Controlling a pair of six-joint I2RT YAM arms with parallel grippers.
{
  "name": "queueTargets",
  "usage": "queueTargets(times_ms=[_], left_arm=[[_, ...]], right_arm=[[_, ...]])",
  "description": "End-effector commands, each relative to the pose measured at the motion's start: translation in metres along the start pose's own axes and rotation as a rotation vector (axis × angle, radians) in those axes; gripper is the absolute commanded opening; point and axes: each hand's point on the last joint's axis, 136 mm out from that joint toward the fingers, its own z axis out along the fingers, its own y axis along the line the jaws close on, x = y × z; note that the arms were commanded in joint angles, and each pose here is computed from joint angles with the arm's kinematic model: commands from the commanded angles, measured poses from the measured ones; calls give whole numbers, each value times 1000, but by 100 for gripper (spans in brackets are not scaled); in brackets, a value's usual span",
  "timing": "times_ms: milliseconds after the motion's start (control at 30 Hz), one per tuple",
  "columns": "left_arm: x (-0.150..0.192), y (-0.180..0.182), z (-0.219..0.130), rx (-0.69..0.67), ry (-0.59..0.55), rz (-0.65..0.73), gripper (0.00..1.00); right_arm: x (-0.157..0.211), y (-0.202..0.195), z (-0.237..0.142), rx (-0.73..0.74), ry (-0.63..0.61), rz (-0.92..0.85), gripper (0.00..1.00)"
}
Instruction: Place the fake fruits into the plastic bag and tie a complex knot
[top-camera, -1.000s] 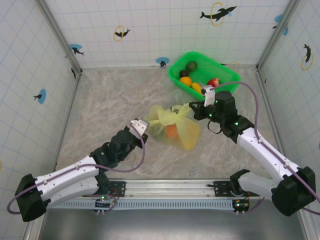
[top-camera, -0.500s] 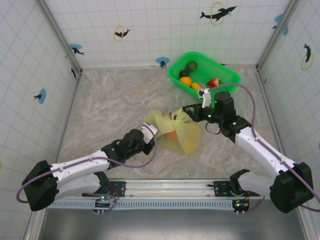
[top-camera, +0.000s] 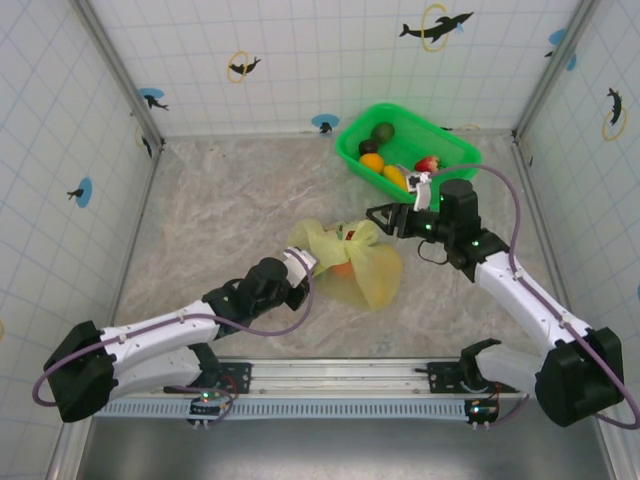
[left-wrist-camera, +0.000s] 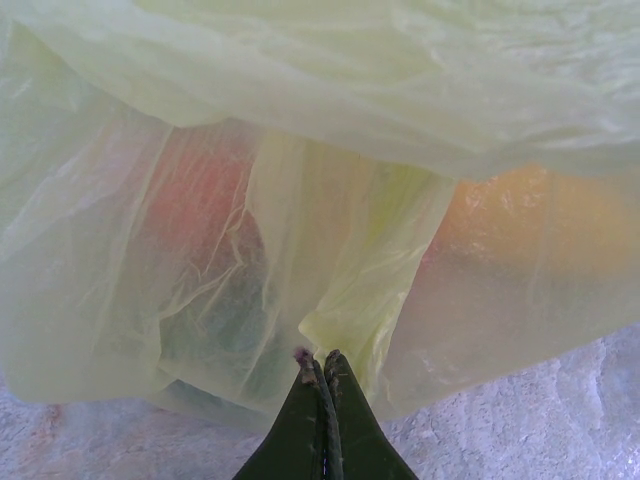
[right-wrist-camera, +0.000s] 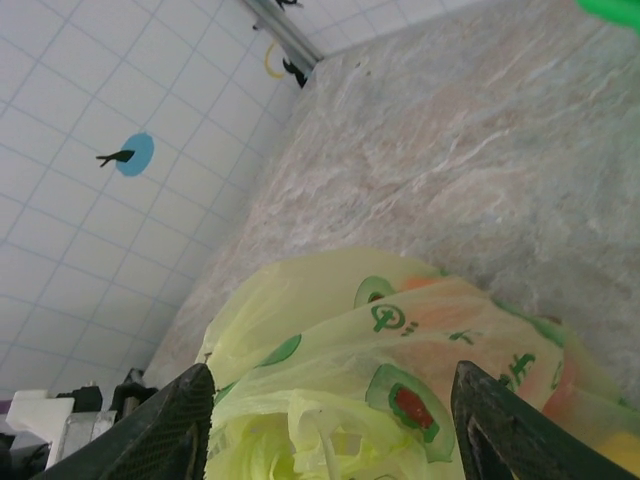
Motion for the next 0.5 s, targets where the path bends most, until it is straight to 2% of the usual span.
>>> queueTargets(times_ms=[0, 67, 200, 300, 467], left_arm=[[-21, -1, -3, 10, -43, -10, 0], [-21, -1, -3, 9, -44, -8, 0], [-20, 0, -4, 6, -41, -7, 0], [-19, 0, -4, 6, -40, -7, 0], [-19, 0, -4, 7, -42, -7, 0]], right_arm=[[12, 4, 8, -60, 54, 50, 67], [21, 3, 13, -57, 80, 54, 67], [31, 5, 19, -64, 104, 46, 59], [32, 4, 21, -65, 102, 40, 48], [28, 0, 24, -44, 91, 23, 22]])
